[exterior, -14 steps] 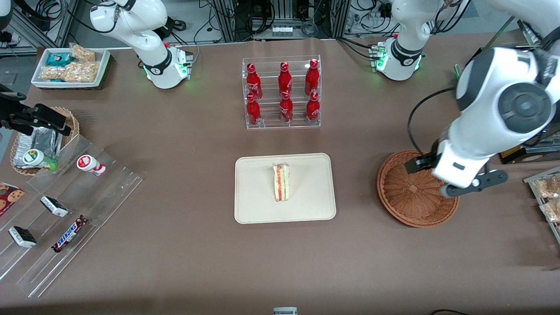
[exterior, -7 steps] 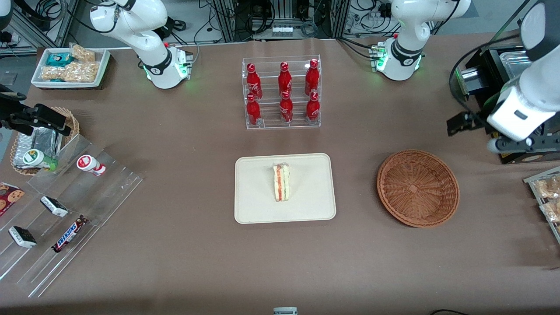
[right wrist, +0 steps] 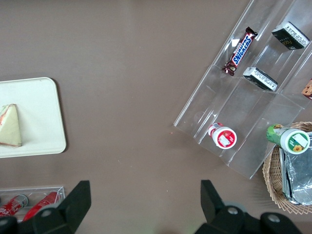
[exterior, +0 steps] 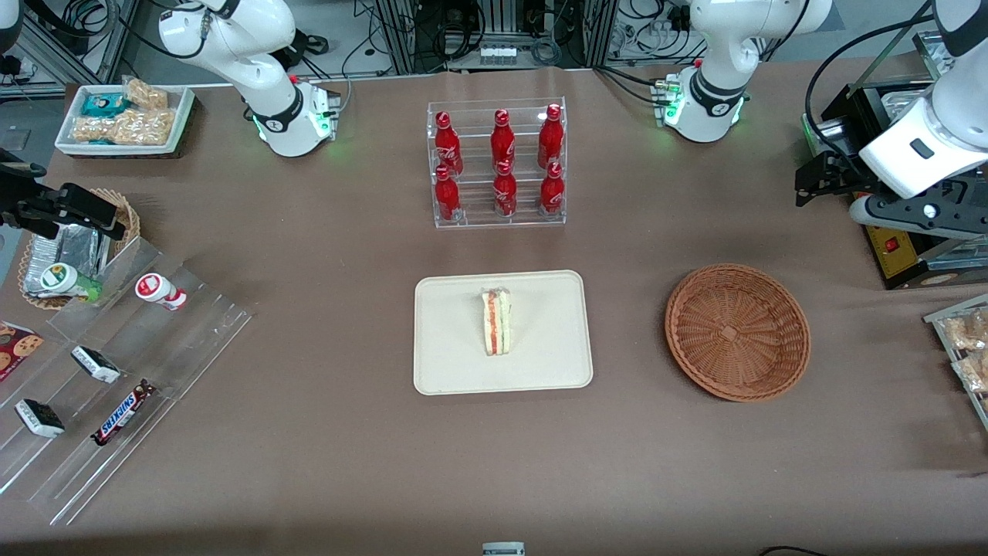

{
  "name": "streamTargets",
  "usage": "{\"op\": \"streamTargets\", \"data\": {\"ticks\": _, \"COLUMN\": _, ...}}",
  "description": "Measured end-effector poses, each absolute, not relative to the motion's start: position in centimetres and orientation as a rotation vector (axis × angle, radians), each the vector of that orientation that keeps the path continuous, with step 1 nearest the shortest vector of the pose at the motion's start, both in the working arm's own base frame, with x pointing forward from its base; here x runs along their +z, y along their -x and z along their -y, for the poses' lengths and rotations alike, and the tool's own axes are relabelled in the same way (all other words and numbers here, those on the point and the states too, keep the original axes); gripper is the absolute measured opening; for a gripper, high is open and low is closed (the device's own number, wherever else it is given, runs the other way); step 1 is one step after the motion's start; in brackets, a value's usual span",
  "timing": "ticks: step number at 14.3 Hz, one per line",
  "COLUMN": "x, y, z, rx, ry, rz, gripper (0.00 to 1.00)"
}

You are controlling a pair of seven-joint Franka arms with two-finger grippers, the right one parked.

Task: Place sandwich from basket to tray

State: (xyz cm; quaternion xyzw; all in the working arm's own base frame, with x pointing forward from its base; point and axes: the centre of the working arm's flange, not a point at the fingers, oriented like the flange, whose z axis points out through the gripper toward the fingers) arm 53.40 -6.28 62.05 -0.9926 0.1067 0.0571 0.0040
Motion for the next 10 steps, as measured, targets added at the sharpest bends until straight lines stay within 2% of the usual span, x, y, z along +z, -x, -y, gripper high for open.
{"op": "streamTargets", "data": {"ticks": 10, "x": 61.61, "y": -53.48, "z": 5.81, "rx": 0.2, "ry": 3.107, "rz": -0.338, "gripper": 1.0}}
